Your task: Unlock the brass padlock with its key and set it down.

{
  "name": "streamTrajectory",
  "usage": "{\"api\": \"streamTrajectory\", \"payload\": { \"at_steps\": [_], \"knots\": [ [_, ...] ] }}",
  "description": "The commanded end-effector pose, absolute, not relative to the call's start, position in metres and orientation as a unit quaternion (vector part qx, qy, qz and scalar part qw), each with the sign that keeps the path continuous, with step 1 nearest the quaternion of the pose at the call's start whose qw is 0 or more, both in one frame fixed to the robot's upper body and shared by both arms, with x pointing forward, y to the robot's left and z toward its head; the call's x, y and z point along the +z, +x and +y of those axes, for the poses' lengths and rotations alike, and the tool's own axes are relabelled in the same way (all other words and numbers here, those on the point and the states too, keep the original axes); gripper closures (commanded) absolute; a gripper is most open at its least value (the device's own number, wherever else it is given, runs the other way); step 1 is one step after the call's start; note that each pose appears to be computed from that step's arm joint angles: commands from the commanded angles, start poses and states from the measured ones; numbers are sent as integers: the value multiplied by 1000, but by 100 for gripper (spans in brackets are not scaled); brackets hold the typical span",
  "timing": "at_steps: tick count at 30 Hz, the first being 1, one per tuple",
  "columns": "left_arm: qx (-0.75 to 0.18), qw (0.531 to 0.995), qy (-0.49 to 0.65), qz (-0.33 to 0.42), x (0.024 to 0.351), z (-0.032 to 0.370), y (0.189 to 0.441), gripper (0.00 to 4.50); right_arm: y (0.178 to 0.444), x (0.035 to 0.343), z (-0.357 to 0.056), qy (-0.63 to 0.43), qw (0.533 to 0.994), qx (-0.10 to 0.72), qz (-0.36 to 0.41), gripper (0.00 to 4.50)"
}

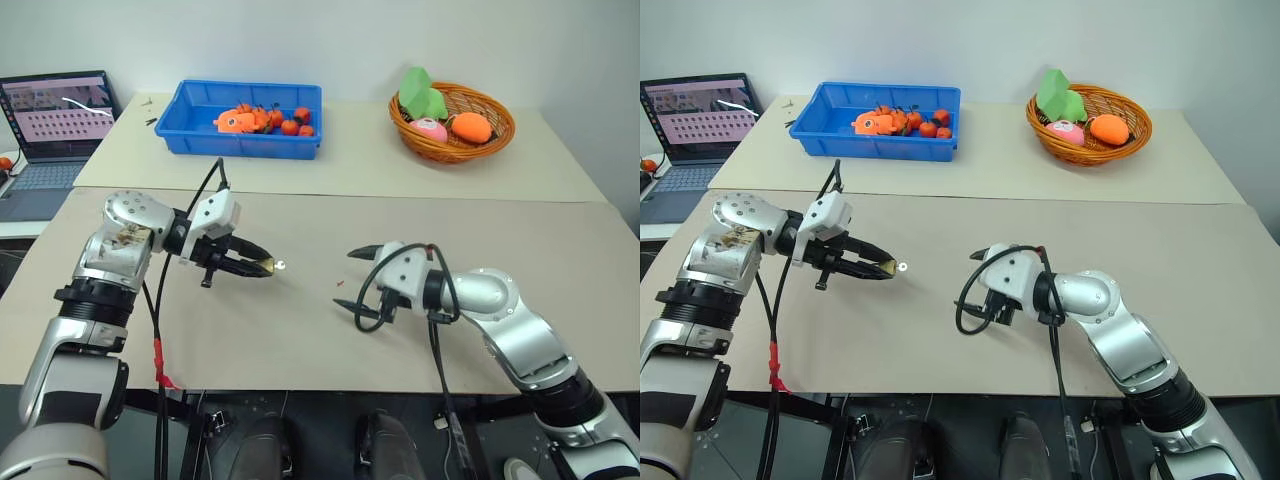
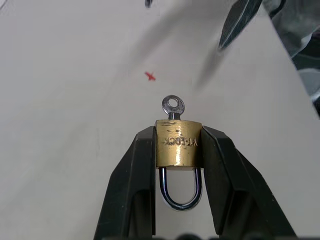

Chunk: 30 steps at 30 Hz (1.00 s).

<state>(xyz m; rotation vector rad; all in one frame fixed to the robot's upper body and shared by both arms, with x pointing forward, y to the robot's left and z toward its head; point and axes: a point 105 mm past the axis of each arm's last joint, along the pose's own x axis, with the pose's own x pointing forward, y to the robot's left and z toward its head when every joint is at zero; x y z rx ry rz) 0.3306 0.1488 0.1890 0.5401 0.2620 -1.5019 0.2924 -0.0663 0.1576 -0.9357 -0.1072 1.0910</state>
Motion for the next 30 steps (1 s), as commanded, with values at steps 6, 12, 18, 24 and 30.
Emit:
{"api": "streamTrajectory", "payload": {
  "at_steps": [6, 12, 18, 24, 30],
  "knots": [
    [-669, 694, 249, 95, 205, 148, 325, 369, 303, 196, -48, -622, 620, 340, -338, 0],
    [-667, 696, 250, 94, 206, 147, 325, 369, 284, 181, -39, -615, 571, 326, -436, 0],
    [-667, 694, 255, 94, 204, 146, 326, 369, 283, 165, -29, -623, 535, 340, -457, 0],
    [-682, 675, 266, 94, 201, 142, 319, 369, 283, 169, -22, -618, 530, 329, -478, 0],
    [-688, 663, 280, 91, 198, 139, 319, 369, 283, 168, -20, -623, 518, 329, -484, 0]
  ]
}}
